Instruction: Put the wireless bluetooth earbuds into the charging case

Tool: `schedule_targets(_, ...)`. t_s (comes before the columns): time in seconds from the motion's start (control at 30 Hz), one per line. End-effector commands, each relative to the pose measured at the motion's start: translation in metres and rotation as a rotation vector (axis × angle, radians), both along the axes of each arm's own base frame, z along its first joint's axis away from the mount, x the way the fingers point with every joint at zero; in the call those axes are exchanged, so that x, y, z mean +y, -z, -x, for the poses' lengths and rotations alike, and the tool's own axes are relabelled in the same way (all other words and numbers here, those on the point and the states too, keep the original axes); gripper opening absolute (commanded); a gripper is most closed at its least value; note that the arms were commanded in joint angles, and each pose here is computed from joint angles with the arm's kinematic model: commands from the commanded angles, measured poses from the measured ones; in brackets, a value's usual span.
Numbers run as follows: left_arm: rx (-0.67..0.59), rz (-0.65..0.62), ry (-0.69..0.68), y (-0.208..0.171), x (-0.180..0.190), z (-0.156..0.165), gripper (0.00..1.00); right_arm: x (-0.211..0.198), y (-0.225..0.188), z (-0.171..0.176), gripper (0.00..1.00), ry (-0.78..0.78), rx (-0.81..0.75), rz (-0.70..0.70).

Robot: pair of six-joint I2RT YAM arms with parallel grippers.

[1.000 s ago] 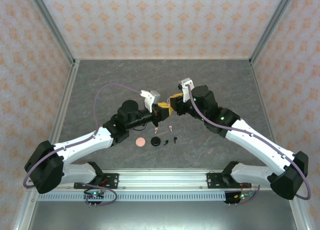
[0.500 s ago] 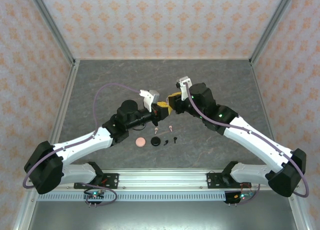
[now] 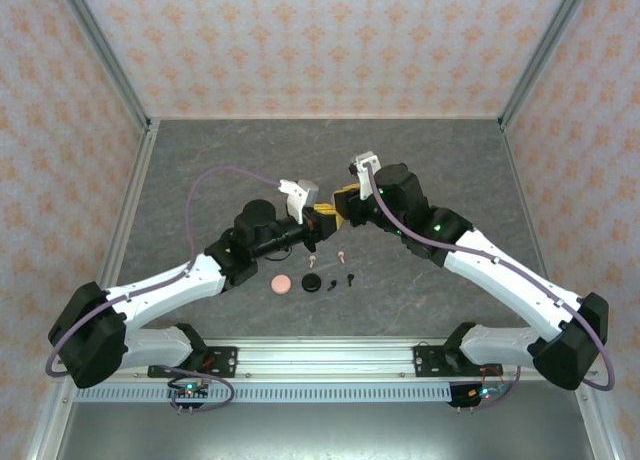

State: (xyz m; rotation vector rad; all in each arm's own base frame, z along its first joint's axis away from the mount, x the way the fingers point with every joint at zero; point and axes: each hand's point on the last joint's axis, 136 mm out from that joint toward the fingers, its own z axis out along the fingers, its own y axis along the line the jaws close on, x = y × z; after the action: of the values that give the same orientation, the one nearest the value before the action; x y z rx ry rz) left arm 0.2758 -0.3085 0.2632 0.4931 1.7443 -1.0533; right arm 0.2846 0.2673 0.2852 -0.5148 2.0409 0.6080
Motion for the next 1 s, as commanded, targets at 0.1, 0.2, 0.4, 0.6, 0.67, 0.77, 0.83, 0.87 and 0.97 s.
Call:
schedule_targets(0.1,-0.114,0.079,0.043,-0.038,-0.006,0.006,0.0,-0.004,0.005,-0.005,0.29,0.026,0.022,0.039)
schedule_targets(0.2,-0.113,0.079,0.044,-0.038,-0.006,0.006,0.0,-0.005,0.004,-0.005,0.3,0.029,0.019,0.038)
schedule_targets(0.4,-0.111,0.078,0.044,-0.037,-0.006,0.006,0.0,-0.004,0.001,-0.007,0.32,0.033,0.015,0.029)
schedule_targets(0.6,-0.109,0.076,0.042,-0.036,-0.005,0.006,0.0,-0.003,-0.001,-0.007,0.33,0.031,0.011,0.025)
schedule_targets(0.67,-0.11,0.07,0.042,-0.035,-0.006,0.006,0.0,-0.003,-0.004,-0.007,0.34,0.03,0.007,0.022)
schedule_targets(0.77,-0.113,0.059,0.047,-0.032,-0.006,0.006,0.0,-0.003,-0.008,-0.007,0.34,0.029,0.0,0.016)
schedule_targets(0.83,-0.121,0.037,0.049,-0.029,-0.006,0.006,0.0,-0.004,-0.011,-0.007,0.35,0.032,-0.005,0.014)
schedule_targets(0.87,-0.121,0.026,0.047,-0.027,-0.006,0.006,0.0,-0.004,-0.013,-0.007,0.36,0.033,-0.006,0.011)
schedule_targets(0.97,-0.129,0.019,0.049,-0.025,-0.005,0.007,0.0,-0.004,-0.017,-0.006,0.39,0.033,-0.011,-0.001)
